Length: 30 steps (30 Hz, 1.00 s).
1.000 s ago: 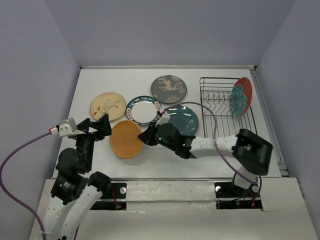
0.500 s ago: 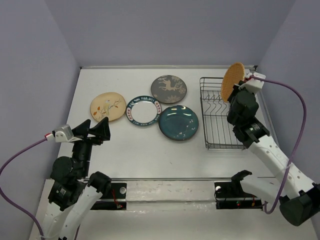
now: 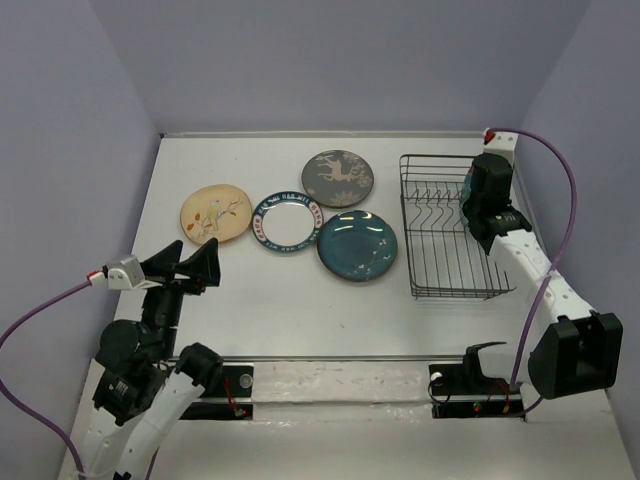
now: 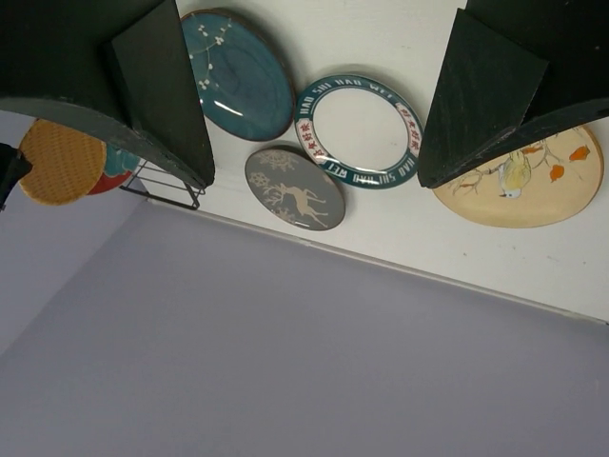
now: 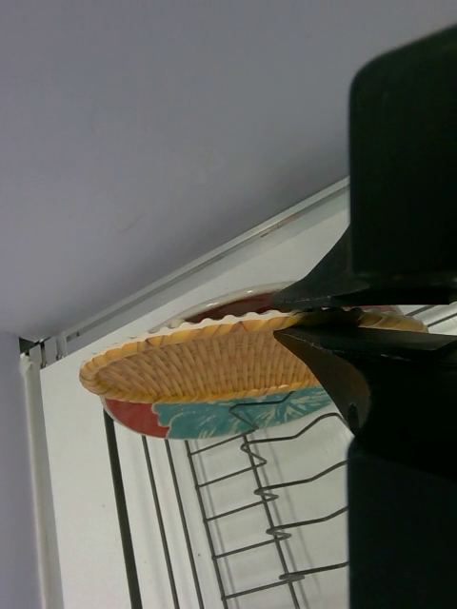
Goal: Load the plates into the dish rack
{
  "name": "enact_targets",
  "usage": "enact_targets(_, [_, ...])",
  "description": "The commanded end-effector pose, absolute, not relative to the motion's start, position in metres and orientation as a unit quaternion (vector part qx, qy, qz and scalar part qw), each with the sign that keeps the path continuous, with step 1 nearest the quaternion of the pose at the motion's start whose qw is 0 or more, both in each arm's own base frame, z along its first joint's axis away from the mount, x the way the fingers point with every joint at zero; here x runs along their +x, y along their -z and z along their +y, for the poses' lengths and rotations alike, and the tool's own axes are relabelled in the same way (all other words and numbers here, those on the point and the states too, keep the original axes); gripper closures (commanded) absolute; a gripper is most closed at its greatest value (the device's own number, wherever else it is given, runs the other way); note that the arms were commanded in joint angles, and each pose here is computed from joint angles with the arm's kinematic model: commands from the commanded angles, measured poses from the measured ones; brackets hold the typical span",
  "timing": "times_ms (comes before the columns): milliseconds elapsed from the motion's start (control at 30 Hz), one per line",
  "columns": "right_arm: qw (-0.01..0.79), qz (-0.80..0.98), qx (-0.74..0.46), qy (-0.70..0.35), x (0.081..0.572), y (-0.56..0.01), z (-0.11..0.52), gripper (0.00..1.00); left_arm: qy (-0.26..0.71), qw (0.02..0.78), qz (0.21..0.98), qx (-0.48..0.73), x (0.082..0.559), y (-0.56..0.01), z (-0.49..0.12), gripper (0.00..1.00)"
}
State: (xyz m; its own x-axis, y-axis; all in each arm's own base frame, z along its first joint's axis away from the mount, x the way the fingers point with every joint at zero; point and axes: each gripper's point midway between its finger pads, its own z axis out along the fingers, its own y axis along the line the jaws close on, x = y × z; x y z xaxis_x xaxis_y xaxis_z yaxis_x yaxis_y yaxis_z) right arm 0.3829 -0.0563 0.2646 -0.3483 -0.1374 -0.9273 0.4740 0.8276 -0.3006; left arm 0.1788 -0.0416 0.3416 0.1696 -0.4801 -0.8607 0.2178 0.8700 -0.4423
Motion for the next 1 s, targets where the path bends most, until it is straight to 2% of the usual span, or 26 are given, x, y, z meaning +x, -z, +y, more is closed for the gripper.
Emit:
enact_targets(0, [0.604,0.756,0.105,0.23,0.395,-0.294,-0.05,0.93,0.237,0.768,0.586,-0.103,0.177,-0.351,-0.043,0.01])
enact_targets(267, [0.579,0.793,0.068,0.177,0.414,-0.251,-0.035,0.93,0.236,0.767,0.588,-0.103,0.177,-0.349,-0.043,0.01])
enact_targets(433, [0.562,0.804,0.073,0.182,0.417,-0.234,-0.042,0.93,0.24,0.765,0.589,-0.099,0.178,-0.35,-0.045,0.01])
enact_targets(500, [0.558,0.803,0.085,0.191,0.415,-0.231,-0.046,0.83,0.24,0.765,0.589,-0.099,0.177,-0.349,-0.045,0.01])
enact_targets(533, [0.558,0.801,0.093,0.195,0.414,-0.232,-0.048,0.74,0.24,0.764,0.591,-0.098,0.178,-0.348,-0.046,0.01])
enact_targets(567, [0.56,0.798,0.103,0.199,0.413,-0.235,-0.051,0.49,0.239,0.764,0.591,-0.098,0.179,-0.348,-0.046,0.01])
enact_targets(600, [0.555,0.798,0.112,0.206,0.41,-0.236,-0.054,0.36,0.24,0.763,0.592,-0.099,0.179,-0.348,-0.047,0.01])
enact_targets(667, [0.552,0.802,0.121,0.195,0.408,-0.245,-0.052,0.19,0.241,0.758,0.6,-0.091,0.181,-0.346,-0.051,0.01])
enact_targets(867, [0.572,0.804,0.148,0.073,0.4,-0.268,-0.018,0.15,0.22,0.706,0.667,-0.087,0.209,-0.314,-0.071,0.01])
enact_targets(967, [0.581,0.801,0.141,-0.037,0.388,-0.271,0.019,0.14,0.218,0.667,0.707,-0.09,0.226,-0.29,-0.087,0.01])
